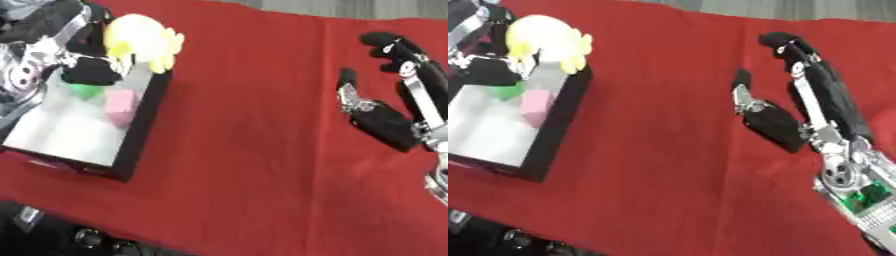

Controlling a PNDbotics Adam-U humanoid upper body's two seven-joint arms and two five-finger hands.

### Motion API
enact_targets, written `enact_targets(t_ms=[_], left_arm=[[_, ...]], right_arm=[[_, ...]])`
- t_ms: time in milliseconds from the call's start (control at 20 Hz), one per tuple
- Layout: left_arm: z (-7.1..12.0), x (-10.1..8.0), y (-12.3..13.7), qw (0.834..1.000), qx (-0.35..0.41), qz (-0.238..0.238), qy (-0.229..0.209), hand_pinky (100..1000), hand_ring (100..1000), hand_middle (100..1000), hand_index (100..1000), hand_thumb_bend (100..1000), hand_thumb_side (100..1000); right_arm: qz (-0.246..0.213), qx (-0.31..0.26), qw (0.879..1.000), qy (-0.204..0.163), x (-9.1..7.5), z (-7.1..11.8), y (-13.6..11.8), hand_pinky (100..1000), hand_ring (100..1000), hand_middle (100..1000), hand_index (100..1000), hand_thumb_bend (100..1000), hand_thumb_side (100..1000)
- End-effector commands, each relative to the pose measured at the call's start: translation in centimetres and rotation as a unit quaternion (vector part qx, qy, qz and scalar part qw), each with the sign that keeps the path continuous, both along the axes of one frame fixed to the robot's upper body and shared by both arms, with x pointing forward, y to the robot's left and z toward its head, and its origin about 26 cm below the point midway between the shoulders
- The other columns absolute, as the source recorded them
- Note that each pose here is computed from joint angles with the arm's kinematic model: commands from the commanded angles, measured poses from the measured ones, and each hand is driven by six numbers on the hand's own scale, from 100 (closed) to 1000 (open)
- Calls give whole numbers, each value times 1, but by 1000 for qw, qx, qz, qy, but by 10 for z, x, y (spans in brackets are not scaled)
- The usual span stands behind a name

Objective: Pick up the objects with one hand, pass them to the other hand, and then place them into the box on the other side of the table.

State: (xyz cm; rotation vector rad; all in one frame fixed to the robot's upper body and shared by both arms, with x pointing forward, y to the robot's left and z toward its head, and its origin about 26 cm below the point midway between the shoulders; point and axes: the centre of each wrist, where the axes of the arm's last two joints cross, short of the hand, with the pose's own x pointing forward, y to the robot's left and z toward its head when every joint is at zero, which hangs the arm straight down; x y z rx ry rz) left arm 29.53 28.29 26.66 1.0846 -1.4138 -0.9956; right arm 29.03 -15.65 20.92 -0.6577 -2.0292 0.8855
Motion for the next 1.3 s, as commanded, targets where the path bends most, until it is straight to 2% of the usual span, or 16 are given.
enact_targets(t_ms=[50,350,750,800,900,1000,1050,1100,1150,1200,1250,1300], left_arm=[[13,-5,13,999,3,26,-28,803,485,283,326,100,247],[0,-3,31,997,-17,68,-29,809,492,304,355,100,247],[-17,4,45,995,-11,91,-24,826,530,386,419,100,239],[-18,4,46,995,-9,92,-23,829,540,400,430,100,247],[-21,5,49,995,-4,98,-20,851,585,454,495,100,249],[-24,6,51,994,3,105,-16,878,661,521,617,100,254],[-25,7,52,994,8,108,-14,878,661,521,617,100,254],[-26,7,54,993,14,113,-13,920,765,637,748,100,254],[-27,8,55,993,22,118,-14,943,809,708,808,100,256],[-28,8,56,992,31,122,-13,974,840,740,846,202,271],[-29,8,57,991,42,127,-10,994,849,737,847,287,289],[-30,8,58,990,53,130,-5,1000,854,738,848,316,295]], right_arm=[[-3,6,1000,-17,-2,8,-4,818,875,916,913,100,661],[-10,14,1000,-16,-1,6,-5,819,876,920,913,100,668],[-14,24,1000,-16,-1,5,-7,820,877,924,914,100,670],[-14,25,999,-16,-1,5,-7,820,877,924,913,100,627],[-14,28,999,-16,-1,4,-8,820,877,924,913,100,613],[-13,30,999,-17,-1,4,-8,819,877,925,913,100,625],[-13,31,999,-17,-1,4,-8,819,877,925,913,100,625],[-13,32,999,-17,-1,4,-8,819,877,926,913,100,635],[-13,33,999,-17,-1,4,-8,819,877,926,913,100,638],[-13,33,999,-18,-1,4,-8,819,876,925,913,100,644],[-14,34,999,-17,-1,4,-8,819,875,923,913,100,650],[-14,34,999,-17,-1,3,-8,818,874,921,912,100,654]])
